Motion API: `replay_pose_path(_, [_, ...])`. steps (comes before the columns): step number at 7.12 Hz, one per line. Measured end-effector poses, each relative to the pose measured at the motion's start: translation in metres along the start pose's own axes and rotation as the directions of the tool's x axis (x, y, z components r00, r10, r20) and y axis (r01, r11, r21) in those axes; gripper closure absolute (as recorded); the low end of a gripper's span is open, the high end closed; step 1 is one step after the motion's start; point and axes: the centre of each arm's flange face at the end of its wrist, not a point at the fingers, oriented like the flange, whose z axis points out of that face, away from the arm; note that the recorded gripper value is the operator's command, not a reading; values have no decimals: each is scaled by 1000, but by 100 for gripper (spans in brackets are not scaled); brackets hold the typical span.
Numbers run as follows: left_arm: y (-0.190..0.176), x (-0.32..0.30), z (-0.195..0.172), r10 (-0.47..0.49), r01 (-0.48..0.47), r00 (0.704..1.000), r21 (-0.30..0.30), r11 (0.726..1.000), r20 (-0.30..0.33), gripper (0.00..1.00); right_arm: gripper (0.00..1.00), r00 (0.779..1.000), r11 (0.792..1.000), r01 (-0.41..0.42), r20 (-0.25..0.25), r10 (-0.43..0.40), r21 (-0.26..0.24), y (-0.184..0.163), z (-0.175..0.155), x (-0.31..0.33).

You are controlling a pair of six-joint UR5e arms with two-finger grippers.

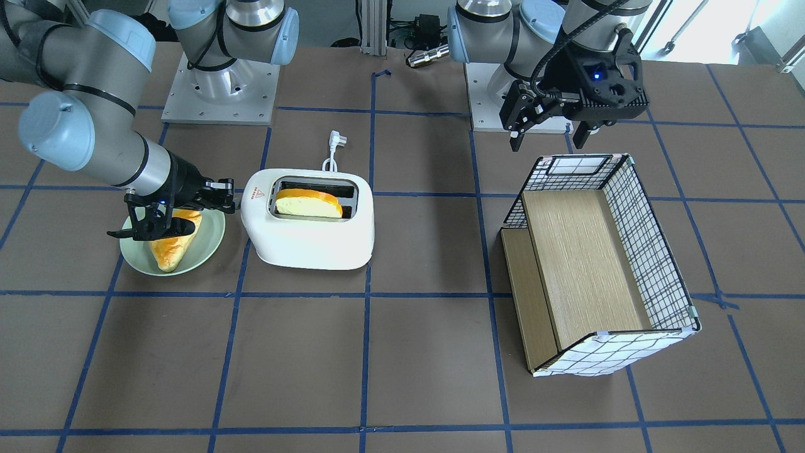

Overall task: Press toaster with right arm
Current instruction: 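Position the right gripper on top of the toaster's lever, then press the toaster lever down with the right gripper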

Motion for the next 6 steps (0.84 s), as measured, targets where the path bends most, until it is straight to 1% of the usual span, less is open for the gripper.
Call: replay_pose_path(6, [0, 0, 0, 0, 0, 1000, 0, 1000, 0, 0, 100, 1000, 1000, -4, 3, 4, -1, -3, 18, 7])
